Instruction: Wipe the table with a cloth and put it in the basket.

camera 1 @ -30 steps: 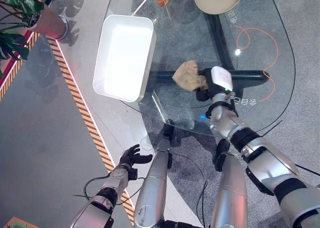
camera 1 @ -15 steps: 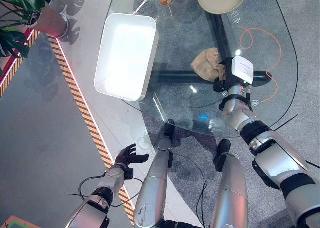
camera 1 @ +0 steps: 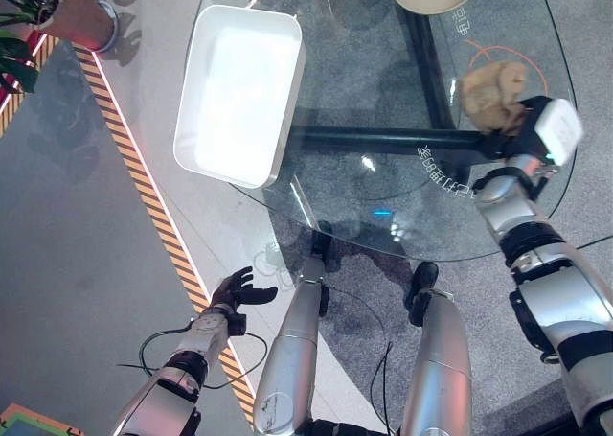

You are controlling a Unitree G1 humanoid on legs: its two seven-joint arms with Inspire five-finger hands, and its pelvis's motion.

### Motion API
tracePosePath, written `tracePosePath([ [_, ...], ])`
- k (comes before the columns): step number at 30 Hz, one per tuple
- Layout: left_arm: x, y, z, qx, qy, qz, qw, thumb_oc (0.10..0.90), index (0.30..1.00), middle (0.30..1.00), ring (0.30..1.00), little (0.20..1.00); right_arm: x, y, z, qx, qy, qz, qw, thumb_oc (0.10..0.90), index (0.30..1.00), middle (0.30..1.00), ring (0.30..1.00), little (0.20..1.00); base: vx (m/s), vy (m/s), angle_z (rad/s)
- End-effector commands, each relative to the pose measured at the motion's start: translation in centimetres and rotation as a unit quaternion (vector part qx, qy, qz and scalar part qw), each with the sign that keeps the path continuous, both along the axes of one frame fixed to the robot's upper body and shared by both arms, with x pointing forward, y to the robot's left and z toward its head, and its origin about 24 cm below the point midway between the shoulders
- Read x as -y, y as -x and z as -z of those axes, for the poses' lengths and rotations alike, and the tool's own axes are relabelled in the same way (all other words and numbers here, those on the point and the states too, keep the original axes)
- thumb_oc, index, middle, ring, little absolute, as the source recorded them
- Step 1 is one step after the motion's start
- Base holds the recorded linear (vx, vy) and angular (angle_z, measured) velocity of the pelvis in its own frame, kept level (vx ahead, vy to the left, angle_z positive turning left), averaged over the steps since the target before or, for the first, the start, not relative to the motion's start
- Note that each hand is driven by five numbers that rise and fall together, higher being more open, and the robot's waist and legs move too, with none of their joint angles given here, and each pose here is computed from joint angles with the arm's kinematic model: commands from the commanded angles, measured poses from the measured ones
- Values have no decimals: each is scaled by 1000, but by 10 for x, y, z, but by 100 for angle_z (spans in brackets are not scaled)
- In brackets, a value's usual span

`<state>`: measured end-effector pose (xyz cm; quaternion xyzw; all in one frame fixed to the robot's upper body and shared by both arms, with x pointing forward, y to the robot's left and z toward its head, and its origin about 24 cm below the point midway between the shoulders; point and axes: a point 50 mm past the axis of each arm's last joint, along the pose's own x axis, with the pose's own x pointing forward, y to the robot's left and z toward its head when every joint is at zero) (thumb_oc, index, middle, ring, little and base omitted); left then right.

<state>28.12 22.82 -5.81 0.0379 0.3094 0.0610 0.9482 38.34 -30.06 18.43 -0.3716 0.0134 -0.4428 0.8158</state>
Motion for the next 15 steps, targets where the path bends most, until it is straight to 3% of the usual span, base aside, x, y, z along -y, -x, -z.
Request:
tracePosePath([
  [1,-38,8,-3,-12,-17,-56,998,800,900,900,900,900,71,39,-32,54,27,149,987,100,300,300,300,200,-5,-35,-3],
  [15,-59,5,-13,-9,-29,-71,997,800,900,900,900,900,86,50,-24,57,-1,165,985,100,300,300,300,200,-3,-20,-4],
])
